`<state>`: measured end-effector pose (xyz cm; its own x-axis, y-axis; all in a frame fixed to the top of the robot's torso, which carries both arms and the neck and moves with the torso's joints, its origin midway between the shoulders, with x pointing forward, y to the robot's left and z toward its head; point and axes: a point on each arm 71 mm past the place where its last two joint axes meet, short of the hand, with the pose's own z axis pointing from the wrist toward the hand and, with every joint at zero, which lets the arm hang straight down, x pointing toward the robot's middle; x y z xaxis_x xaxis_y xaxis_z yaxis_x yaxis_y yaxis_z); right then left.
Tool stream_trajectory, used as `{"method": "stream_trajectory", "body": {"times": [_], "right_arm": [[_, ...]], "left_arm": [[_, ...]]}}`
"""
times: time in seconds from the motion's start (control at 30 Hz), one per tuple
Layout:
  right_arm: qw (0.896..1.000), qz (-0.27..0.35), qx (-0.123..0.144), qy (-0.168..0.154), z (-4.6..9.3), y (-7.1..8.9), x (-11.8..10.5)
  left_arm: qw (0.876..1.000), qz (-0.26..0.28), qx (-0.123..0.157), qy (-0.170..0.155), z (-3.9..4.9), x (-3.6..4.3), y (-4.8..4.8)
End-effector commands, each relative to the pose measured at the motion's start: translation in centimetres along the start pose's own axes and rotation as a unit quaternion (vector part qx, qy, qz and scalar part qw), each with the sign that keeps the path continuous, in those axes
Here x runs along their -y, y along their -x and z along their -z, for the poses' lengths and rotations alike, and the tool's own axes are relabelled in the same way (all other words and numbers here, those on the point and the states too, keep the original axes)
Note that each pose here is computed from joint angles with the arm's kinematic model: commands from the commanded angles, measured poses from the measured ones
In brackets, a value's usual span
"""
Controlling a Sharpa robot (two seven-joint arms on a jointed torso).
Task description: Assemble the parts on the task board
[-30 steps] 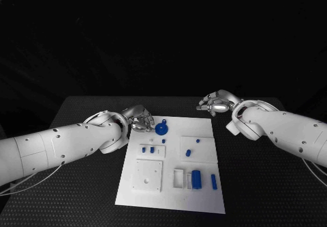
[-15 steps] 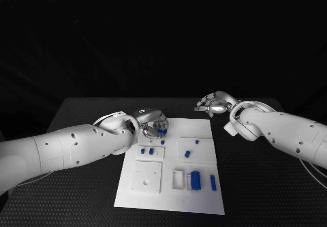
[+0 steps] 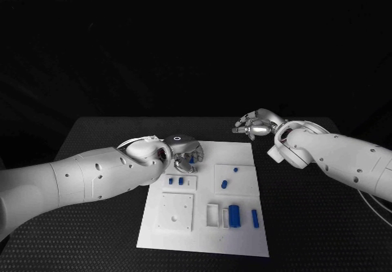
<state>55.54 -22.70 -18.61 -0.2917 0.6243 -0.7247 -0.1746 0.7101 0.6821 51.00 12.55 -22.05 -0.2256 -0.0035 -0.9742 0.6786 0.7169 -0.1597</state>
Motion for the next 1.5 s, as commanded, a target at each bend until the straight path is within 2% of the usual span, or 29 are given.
{"method": "stream_trajectory", "body": {"times": [0.03,0.3,0.63,0.8,1.13,1.3,1.5], "right_arm": [[1.000,0.000,-0.003,0.007,0.0,-0.1,-0.1],[1.000,-0.028,-0.008,0.008,0.0,0.0,0.0],[0.998,-0.053,-0.023,0.013,0.0,-0.2,-0.1],[0.998,-0.053,-0.025,0.013,-0.1,-0.3,-0.1],[0.998,-0.057,-0.023,0.011,-0.1,-0.3,-0.1],[0.998,-0.057,-0.023,0.010,-0.1,-0.3,-0.1],[0.998,-0.058,-0.025,0.011,-0.1,-0.4,-0.2]], "left_arm": [[1.000,-0.015,-0.023,-0.007,-0.22,0.33,-0.54],[0.999,-0.024,-0.030,0.007,-0.21,-0.30,-1.19],[0.999,-0.023,-0.027,0.008,-0.41,-0.11,-1.48],[0.999,-0.023,-0.036,0.008,-0.58,-0.06,-1.63],[0.999,-0.024,-0.039,0.019,-0.78,-0.54,-2.14],[0.998,-0.025,-0.053,0.025,-0.74,-0.82,-2.33],[0.998,-0.028,-0.056,0.024,-0.86,-0.75,-2.44]]}}
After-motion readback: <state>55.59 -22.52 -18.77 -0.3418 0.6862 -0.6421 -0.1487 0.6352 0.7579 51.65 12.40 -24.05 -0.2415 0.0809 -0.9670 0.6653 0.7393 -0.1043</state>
